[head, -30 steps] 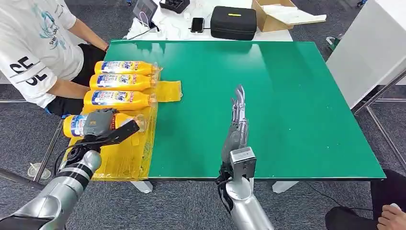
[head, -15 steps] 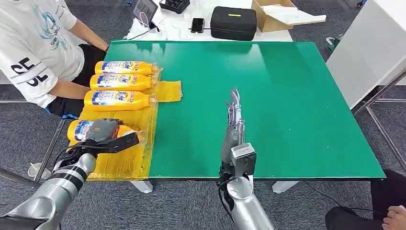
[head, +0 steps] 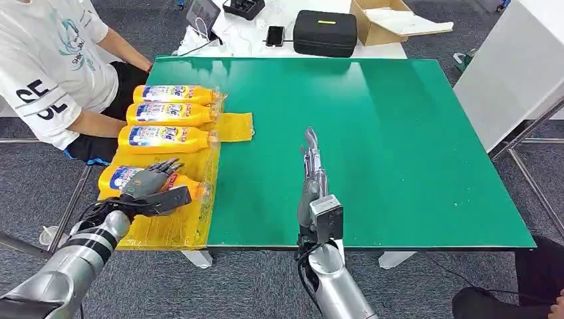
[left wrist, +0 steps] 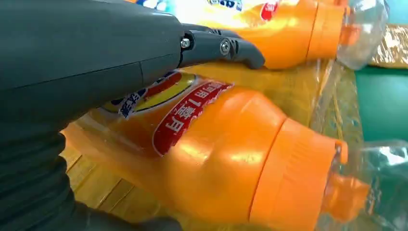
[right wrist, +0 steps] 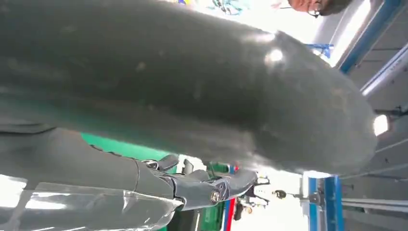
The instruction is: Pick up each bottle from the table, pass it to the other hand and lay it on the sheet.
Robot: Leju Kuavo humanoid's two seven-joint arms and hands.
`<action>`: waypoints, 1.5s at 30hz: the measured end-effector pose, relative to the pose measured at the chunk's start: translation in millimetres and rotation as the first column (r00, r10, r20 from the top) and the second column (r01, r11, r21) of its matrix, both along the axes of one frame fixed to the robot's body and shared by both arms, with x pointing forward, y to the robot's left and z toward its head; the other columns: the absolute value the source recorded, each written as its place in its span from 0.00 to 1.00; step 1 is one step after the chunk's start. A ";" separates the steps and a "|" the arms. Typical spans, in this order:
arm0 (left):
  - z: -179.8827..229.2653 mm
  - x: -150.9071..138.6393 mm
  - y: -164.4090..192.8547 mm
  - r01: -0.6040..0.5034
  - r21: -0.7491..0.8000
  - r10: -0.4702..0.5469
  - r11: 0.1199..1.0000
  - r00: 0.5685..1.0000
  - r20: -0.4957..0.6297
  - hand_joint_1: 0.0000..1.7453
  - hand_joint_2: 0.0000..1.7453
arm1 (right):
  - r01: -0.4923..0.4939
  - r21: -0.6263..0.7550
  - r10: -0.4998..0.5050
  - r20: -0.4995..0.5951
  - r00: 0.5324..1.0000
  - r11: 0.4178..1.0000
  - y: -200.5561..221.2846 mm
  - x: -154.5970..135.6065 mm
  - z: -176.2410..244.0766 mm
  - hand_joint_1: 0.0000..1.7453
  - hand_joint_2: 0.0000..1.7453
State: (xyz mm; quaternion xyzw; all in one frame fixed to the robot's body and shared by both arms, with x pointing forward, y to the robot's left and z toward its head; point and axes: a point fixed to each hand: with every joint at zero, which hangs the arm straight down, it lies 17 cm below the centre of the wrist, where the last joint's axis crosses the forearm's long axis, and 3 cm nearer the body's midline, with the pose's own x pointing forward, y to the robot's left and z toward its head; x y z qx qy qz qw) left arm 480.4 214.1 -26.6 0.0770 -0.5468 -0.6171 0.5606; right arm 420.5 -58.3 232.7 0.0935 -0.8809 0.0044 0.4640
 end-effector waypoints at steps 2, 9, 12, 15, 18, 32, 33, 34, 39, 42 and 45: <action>0.6 -3.4 -1.4 0.010 -0.028 -0.011 1.000 0.999 -0.035 0.00 0.00 | -0.009 -0.002 0.009 -0.006 1.000 1.000 2.3 0.7 -2.2 0.00 0.00; 1.7 -6.4 1.8 0.015 -0.055 -0.019 0.998 0.997 -0.069 0.00 0.00 | -0.016 -0.011 0.016 -0.024 1.000 1.000 4.9 2.7 -9.8 0.00 0.00; 3.6 -9.4 0.1 0.021 -0.087 -0.029 0.996 0.995 -0.095 0.00 0.00 | -0.021 -0.011 0.021 -0.031 0.999 1.000 6.7 3.0 -12.0 0.00 0.00; 9.5 -14.1 -3.8 0.019 -0.163 -0.044 0.986 0.988 -0.151 0.00 0.00 | -0.033 -0.013 0.032 -0.035 0.999 0.999 9.1 4.1 -13.6 0.00 0.00; 32.8 -15.5 -16.2 -0.062 -0.388 -0.021 0.920 0.978 -0.205 0.00 1.00 | -0.048 -0.014 0.048 -0.043 0.998 0.999 12.6 5.0 -16.1 0.00 0.00; 261.0 21.1 55.9 -0.016 -0.998 0.598 0.061 0.801 0.024 0.00 1.00 | -0.062 -0.133 0.042 -0.144 0.989 0.989 33.4 -3.2 -54.7 0.00 0.00; 272.1 20.3 71.9 0.006 -0.999 0.647 0.037 0.762 0.028 0.00 1.00 | -0.068 -0.145 0.046 -0.152 0.987 0.987 36.1 -4.6 -59.2 0.00 0.00; 281.8 18.0 82.6 0.029 -1.000 0.678 0.010 0.735 0.028 0.00 1.00 | -0.072 -0.154 0.047 -0.158 0.986 0.985 38.1 -6.0 -62.9 0.00 0.00; 302.6 1.3 91.4 0.107 -0.988 0.701 -0.112 0.713 -0.003 0.00 1.00 | -0.024 -0.174 -0.001 -0.141 0.990 0.984 32.4 -17.4 -75.3 0.00 1.00; 283.2 -21.0 68.6 0.078 -0.988 0.677 -0.135 0.735 -0.034 0.00 1.00 | 0.105 -0.117 -0.120 -0.125 0.985 0.988 -0.8 -30.2 -73.7 0.00 1.00; 274.6 -34.9 52.9 0.063 -0.987 0.662 -0.151 0.748 -0.053 0.00 1.00 | 0.154 -0.097 -0.166 -0.124 0.978 0.983 -17.7 -37.1 -72.3 0.00 1.00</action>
